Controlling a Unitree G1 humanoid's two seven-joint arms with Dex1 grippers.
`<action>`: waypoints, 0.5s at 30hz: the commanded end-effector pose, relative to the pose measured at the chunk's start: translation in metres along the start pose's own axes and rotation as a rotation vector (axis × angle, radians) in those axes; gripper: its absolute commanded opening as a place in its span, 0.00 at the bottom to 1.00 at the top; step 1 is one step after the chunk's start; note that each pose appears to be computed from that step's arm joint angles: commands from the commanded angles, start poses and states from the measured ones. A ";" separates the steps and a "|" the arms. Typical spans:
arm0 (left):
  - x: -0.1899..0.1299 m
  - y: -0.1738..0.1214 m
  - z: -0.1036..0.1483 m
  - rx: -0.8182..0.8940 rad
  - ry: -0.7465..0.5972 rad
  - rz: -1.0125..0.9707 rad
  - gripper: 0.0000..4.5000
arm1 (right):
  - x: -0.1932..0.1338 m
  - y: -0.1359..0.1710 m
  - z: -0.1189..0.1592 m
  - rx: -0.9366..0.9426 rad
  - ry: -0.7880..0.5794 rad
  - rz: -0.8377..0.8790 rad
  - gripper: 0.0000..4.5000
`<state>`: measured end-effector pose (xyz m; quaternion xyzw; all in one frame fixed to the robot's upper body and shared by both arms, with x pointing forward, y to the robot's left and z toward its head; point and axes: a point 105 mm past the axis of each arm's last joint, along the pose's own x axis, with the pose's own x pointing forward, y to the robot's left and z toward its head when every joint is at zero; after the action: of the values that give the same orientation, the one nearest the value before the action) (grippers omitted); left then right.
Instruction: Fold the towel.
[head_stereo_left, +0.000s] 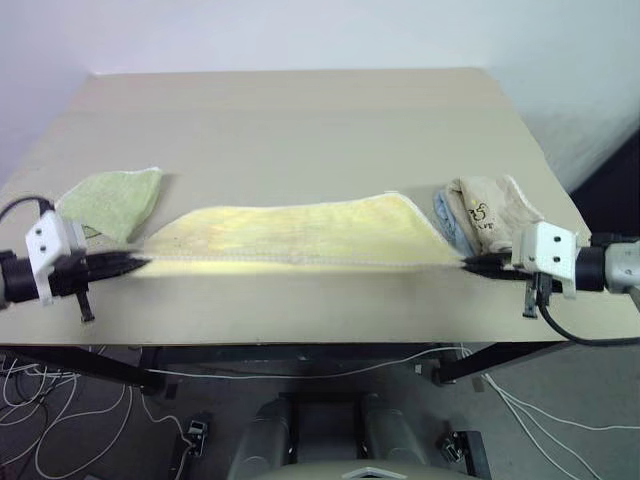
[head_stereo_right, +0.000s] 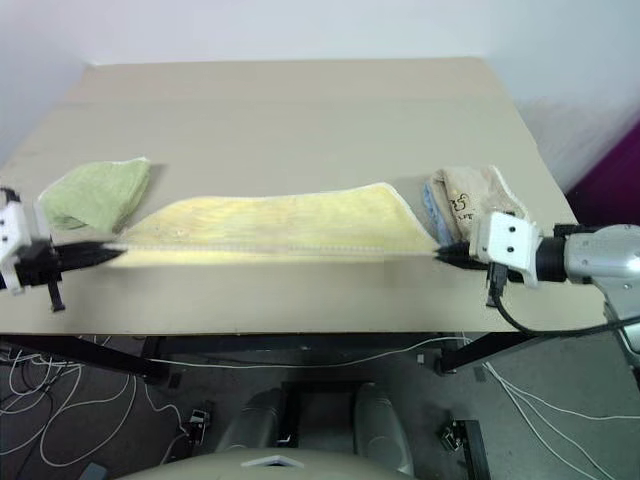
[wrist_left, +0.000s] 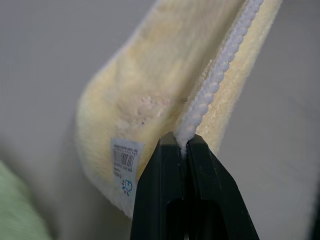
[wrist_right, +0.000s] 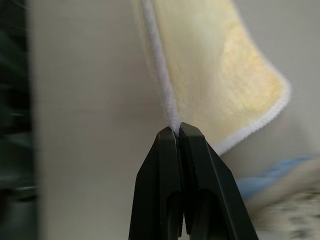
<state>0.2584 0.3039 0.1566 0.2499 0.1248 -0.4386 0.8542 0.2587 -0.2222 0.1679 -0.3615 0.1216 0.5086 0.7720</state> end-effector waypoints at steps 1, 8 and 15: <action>-0.012 0.000 0.011 0.038 0.014 0.010 0.00 | -0.006 0.006 0.012 -0.002 -0.009 0.038 0.00; -0.002 0.017 0.005 0.050 0.034 0.090 0.00 | 0.007 -0.027 0.020 -0.068 -0.026 -0.046 0.00; 0.024 0.064 0.002 0.117 0.069 0.230 0.00 | 0.032 -0.092 0.015 -0.132 0.011 -0.165 0.00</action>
<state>0.3194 0.3102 0.1696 0.3061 0.0920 -0.3532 0.8792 0.3411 -0.2038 0.2004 -0.4047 0.0602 0.4648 0.7852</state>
